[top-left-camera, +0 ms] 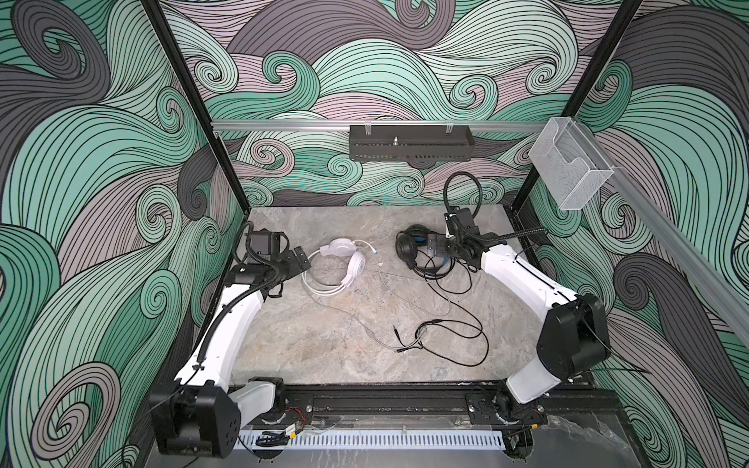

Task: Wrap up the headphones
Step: 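Reach the left gripper to the white headset while the right moves toward the black headset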

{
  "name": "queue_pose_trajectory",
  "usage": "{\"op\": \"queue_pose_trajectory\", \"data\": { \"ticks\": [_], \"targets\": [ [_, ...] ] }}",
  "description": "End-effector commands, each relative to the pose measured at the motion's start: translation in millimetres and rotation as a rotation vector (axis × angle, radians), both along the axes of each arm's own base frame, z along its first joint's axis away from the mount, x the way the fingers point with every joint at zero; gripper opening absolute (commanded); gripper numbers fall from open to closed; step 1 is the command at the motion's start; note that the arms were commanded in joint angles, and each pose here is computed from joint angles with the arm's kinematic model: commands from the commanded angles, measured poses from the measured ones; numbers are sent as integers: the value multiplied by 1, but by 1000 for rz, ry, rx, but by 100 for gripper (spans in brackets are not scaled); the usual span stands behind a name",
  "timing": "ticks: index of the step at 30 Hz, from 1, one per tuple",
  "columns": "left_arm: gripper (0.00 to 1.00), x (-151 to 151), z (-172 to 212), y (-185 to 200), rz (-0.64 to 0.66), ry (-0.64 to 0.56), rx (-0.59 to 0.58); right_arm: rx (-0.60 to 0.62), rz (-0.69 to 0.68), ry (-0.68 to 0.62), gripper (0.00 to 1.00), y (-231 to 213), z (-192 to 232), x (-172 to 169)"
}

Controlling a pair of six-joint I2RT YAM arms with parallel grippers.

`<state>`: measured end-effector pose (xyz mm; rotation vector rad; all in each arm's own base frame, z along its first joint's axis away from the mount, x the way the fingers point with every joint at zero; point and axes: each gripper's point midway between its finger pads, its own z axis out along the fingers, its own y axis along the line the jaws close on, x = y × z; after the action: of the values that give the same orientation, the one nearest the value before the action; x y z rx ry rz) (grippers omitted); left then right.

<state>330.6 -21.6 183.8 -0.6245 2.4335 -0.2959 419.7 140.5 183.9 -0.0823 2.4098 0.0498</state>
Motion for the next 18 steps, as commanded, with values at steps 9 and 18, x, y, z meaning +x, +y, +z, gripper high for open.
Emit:
{"op": "queue_pose_trajectory", "data": {
  "ticks": [9,18],
  "targets": [
    [90,4,-87,-18,91,346,-62,-103,263,2,99,43,34,-61],
    [81,40,-126,-30,98,441,-12,-133,358,-33,100,62,45,-70]
  ]
}}
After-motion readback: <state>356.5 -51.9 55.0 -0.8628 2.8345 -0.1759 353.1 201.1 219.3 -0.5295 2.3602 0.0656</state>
